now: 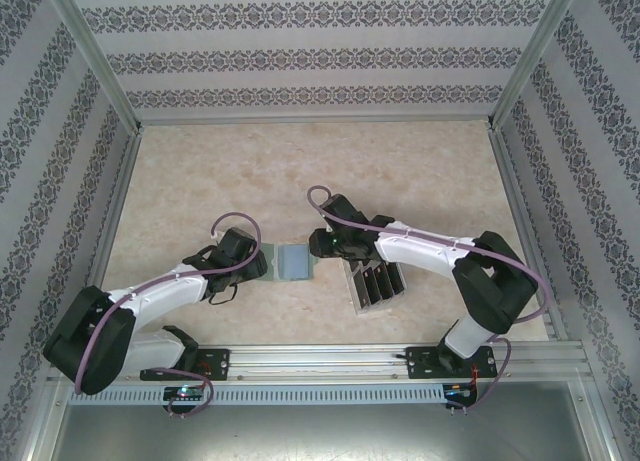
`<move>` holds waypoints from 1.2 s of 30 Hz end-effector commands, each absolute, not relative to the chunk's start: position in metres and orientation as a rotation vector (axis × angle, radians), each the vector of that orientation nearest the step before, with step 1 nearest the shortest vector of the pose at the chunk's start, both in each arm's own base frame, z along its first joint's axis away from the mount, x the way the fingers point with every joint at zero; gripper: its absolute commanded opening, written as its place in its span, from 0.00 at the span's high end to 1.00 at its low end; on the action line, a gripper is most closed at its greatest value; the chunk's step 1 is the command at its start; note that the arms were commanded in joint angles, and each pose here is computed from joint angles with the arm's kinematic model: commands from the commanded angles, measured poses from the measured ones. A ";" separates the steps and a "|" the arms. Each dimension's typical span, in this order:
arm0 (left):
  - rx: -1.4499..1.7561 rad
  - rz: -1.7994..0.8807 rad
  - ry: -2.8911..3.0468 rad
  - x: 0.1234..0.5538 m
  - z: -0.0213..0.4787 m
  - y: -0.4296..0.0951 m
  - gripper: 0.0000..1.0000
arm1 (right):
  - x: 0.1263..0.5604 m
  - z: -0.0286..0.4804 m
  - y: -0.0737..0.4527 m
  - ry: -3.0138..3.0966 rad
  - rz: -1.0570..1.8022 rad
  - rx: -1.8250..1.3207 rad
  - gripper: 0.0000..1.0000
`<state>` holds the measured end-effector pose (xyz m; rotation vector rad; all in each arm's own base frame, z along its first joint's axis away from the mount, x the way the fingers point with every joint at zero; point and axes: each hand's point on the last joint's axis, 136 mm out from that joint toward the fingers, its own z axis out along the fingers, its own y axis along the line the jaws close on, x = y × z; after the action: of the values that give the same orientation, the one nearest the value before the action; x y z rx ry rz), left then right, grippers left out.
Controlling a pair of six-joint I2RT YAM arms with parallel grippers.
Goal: Put the credit cards into the card holder
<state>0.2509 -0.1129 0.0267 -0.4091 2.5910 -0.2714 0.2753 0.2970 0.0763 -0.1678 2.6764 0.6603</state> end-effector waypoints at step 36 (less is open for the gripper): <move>-0.440 -0.280 2.614 0.239 0.013 -0.109 0.31 | 0.252 0.015 0.355 2.839 0.698 -0.234 0.47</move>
<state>0.2454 -0.1099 0.0225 -0.4134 2.5890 -0.2745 0.2546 0.3561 0.0302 -0.2707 2.7941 0.6907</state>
